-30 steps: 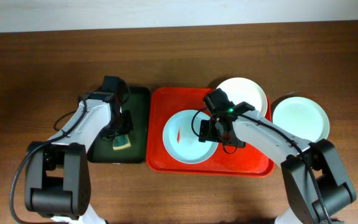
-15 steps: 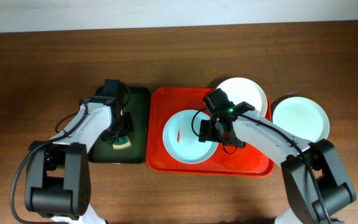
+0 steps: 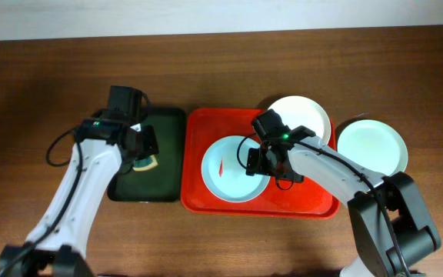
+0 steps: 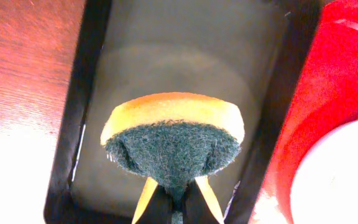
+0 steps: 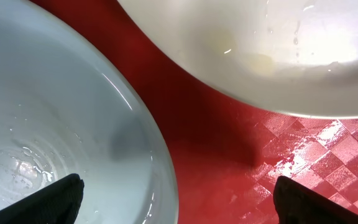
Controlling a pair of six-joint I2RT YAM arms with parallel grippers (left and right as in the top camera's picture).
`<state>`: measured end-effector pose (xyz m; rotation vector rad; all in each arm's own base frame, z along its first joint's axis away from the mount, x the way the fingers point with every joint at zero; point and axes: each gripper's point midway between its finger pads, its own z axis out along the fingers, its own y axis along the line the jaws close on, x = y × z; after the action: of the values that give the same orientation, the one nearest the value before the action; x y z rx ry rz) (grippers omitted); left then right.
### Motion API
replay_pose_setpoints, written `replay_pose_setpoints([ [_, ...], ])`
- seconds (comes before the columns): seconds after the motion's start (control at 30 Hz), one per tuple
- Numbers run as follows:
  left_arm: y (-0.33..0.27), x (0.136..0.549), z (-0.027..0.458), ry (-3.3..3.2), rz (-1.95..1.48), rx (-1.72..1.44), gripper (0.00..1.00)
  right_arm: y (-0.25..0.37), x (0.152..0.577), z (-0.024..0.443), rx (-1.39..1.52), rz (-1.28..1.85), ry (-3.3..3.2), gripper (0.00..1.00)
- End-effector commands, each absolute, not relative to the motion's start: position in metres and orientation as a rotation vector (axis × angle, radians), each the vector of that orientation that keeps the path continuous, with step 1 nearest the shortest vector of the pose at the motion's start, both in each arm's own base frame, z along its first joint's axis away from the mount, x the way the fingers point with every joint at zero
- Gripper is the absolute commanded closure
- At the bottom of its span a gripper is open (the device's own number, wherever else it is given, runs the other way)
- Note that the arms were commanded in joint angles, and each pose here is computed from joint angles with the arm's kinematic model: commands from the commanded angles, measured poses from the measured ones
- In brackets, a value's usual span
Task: Clean dirty plates on tray and stack at the side
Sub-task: 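Reach the left gripper to the sponge on the black tray and grasp it, then lift the sponge with the left gripper and carry it onto the plate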
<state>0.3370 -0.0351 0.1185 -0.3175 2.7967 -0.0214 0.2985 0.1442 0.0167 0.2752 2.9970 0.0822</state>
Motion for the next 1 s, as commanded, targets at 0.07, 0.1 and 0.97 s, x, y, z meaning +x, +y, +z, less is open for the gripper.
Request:
replay_pose_setpoints([
  [0.07, -0.033, 0.325, 0.132, 2.81, 0.0, -0.303, 1.0, 0.146, 0.305, 0.019, 0.274, 0.077, 2.979, 0.02],
  [0.1, -0.032, 0.321, 0.128, 2.836, 0.01, -0.293, 1.0, 0.146, 0.305, 0.019, 0.274, 0.077, 2.979, 0.02],
  [0.97, -0.071, 0.334, 0.103, 2.886, -0.125, 0.069, 1.0, 0.202, 0.294, 0.025, 0.023, 0.396, 3.006, 0.8],
])
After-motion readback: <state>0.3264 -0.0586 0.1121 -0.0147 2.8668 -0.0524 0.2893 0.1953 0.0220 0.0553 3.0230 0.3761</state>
